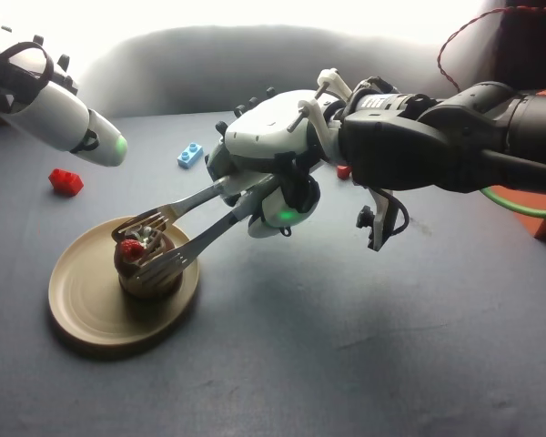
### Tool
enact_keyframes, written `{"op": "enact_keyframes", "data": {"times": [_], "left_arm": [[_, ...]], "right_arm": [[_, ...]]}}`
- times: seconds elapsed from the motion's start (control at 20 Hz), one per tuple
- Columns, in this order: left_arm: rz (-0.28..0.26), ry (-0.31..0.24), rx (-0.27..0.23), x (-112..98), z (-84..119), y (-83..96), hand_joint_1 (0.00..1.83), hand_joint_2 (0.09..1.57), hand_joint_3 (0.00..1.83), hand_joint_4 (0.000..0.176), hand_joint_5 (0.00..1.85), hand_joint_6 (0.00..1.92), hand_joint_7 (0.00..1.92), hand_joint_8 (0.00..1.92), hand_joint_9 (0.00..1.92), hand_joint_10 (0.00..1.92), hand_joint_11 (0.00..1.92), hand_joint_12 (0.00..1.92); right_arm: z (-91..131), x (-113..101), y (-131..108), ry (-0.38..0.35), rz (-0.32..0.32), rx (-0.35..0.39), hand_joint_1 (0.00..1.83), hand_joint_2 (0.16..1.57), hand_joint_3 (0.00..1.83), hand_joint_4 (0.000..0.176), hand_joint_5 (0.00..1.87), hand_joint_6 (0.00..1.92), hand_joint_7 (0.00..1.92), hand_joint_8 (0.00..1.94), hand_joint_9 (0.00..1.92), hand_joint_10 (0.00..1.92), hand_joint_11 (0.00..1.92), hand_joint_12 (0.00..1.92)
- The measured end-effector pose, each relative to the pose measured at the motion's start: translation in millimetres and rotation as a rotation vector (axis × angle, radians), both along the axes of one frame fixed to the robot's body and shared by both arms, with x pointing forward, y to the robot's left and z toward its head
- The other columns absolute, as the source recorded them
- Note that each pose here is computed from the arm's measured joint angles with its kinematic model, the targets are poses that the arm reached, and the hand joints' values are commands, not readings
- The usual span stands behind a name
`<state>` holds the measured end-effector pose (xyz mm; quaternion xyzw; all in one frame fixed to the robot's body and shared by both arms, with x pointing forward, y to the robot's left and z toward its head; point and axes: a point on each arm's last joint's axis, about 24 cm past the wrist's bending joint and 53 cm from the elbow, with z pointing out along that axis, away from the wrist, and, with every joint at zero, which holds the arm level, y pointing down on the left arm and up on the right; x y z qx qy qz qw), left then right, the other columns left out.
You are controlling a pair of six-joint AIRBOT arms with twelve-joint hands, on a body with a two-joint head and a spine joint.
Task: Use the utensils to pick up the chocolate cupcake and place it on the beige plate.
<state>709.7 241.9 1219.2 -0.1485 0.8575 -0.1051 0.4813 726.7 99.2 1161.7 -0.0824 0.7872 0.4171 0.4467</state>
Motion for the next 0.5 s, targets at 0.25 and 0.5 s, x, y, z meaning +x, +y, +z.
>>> {"op": "enact_keyframes", "data": {"times": [0.25, 0.5], "left_arm": [[0.0, 0.0, 0.0, 0.1, 0.0, 0.2, 0.04, 1.08, 0.0, 0.0, 0.0, 0.0, 0.0, 0.0, 0.0, 0.0, 0.0, 0.0], [0.0, 0.0, 0.001, 0.0, -0.1, 0.2, 0.04, 1.08, 0.0, 0.0, 0.0, 0.0, 0.0, 0.0, 0.0, 0.0, 0.0, 0.0]], "right_arm": [[-0.1, 0.0, 0.0, 0.0, 0.0, 0.0, 1.08, 1.26, 0.0, 0.0, 0.69, 1.4, 0.42, 1.38, 0.37, 1.53, 0.31, 1.71], [-0.3, -0.1, 0.0, 0.001, 0.0, -0.001, 1.08, 1.26, 0.0, 0.0, 0.7, 1.4, 0.4, 1.42, 0.34, 1.58, 0.31, 1.79]]}}
